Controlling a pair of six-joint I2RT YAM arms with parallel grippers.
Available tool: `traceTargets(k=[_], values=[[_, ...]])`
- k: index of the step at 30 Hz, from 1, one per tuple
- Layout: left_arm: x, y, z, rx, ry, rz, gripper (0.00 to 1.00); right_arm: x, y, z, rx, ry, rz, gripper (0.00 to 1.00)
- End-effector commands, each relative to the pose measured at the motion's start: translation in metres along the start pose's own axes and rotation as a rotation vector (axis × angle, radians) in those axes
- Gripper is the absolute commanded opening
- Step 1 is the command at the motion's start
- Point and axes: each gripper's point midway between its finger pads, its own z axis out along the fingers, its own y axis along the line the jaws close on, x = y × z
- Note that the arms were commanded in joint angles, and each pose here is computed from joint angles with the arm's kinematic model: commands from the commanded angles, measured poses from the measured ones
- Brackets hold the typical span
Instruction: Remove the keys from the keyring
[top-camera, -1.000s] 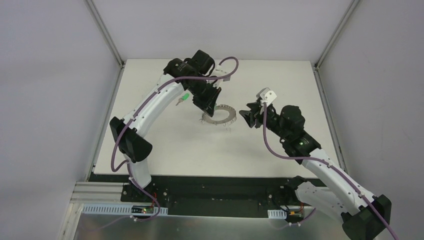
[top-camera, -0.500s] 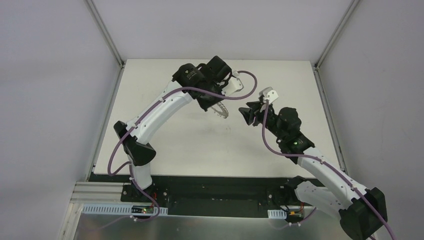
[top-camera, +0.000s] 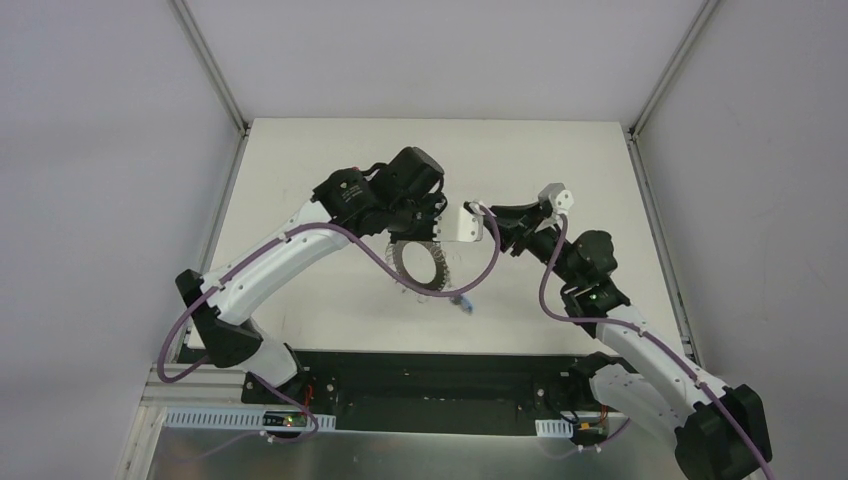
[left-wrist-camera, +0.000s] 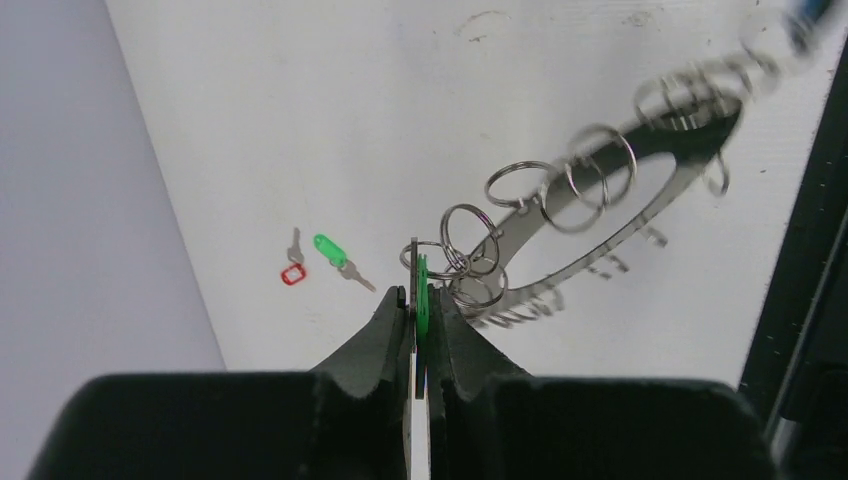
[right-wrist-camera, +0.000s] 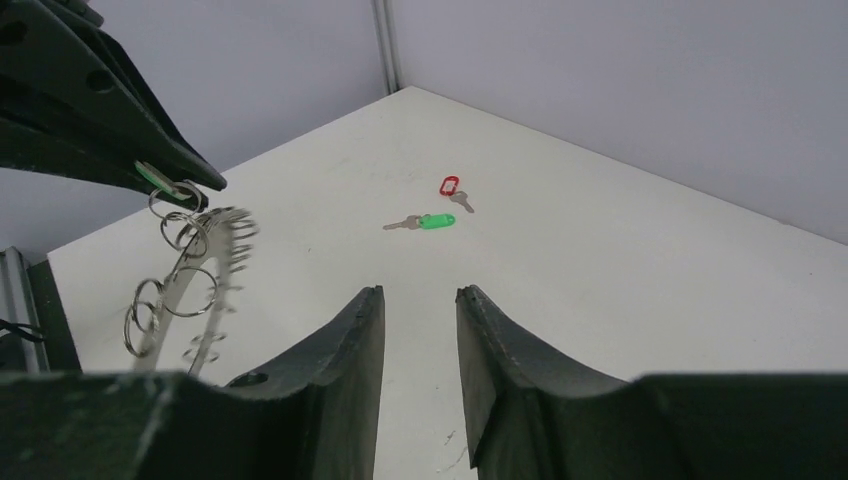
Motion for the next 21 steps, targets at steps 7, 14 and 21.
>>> traceTargets(k=[7, 14, 21], values=[[-0.039, 0.01, 0.0, -0.092, -0.256, 0.105, 0.0, -0.037, 0.056, -0.01, -0.347, -0.123, -0.042, 0.35], [-0.044, 0.007, 0.0, -0.091, -0.299, 0.092, 0.0, -0.036, 0.074, -0.011, -0.472, -0.084, -0.044, 0.36], [-0.043, 0.007, -0.003, -0.1, -0.301, 0.07, 0.0, -0.03, 0.075, -0.01, -0.482, -0.037, -0.021, 0.36]])
